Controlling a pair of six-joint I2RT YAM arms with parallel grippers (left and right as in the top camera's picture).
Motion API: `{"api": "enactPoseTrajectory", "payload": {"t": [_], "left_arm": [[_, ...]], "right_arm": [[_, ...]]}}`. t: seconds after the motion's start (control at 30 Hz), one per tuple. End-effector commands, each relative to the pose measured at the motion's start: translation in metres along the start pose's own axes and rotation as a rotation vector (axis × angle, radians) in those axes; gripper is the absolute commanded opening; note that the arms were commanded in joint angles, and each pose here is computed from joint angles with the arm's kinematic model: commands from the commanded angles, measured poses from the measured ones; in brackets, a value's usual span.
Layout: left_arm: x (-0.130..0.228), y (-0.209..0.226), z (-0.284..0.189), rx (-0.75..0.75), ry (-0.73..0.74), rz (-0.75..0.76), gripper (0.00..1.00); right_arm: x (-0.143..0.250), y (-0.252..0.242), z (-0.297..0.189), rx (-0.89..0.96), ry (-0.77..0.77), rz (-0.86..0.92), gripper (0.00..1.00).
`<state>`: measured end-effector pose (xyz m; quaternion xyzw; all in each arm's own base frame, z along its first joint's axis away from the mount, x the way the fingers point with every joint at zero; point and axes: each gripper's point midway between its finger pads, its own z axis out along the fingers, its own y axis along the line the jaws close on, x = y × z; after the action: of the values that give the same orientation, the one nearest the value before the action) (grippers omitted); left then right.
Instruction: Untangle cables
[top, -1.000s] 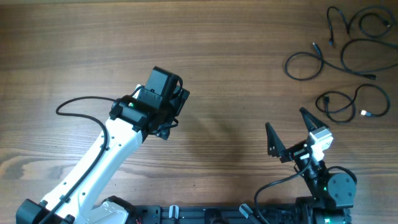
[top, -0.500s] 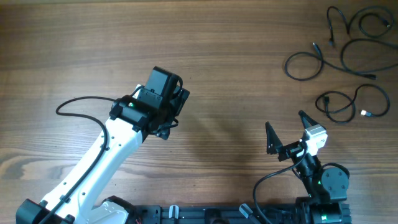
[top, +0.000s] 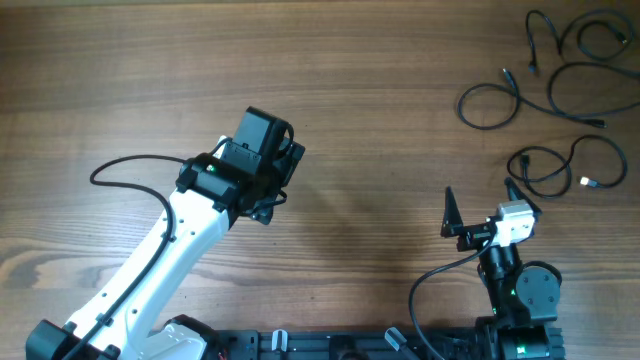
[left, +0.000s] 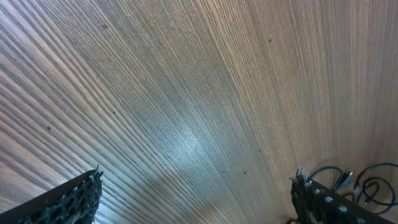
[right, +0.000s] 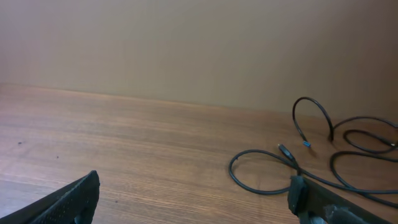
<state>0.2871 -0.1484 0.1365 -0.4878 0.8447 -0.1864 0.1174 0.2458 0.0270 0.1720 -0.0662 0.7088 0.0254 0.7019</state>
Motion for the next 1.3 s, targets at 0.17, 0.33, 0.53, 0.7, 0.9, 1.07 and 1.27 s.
{"api": "enactPoseTrajectory", "payload": {"t": [0.17, 0.33, 0.53, 0.7, 0.9, 1.07, 1.27], "left_arm": [[-0.005, -0.0024, -0.0003, 0.001, -0.02, 0.007, 1.0], [-0.005, -0.0024, -0.0003, 0.001, -0.02, 0.007, 1.0], [-0.005, -0.0024, -0.0003, 0.001, -0.02, 0.007, 1.0], [-0.005, -0.0024, -0.0003, 0.001, -0.02, 0.007, 1.0], [-0.005, -0.0024, -0.0003, 0.001, -0.02, 0.007, 1.0], [-0.005, -0.0024, -0.0003, 0.001, -0.02, 0.007, 1.0], [-0.005, -0.0024, -0.0003, 0.001, -0.02, 0.007, 1.0]], "right_arm": [[-0.0022, -0.0057, -0.0009, 0.033, -0.009, 0.008, 1.0], [-0.0021, -0.0063, -0.0009, 0.037, -0.01, 0.041, 1.0], [-0.0022, -0.0056, -0.0009, 0.033, -0.009, 0.005, 1.0], [-0.0021, -0.0055, -0.0009, 0.032, -0.009, 0.005, 1.0], [-0.0031, -0.0035, -0.0008, 0.021, -0.013, -0.046, 1.0], [-0.0034, -0.0035, -0.0008, 0.021, -0.014, -0.046, 1.0], [-0.0034, -0.0035, -0.0008, 0.021, -0.014, -0.046, 1.0]]}}
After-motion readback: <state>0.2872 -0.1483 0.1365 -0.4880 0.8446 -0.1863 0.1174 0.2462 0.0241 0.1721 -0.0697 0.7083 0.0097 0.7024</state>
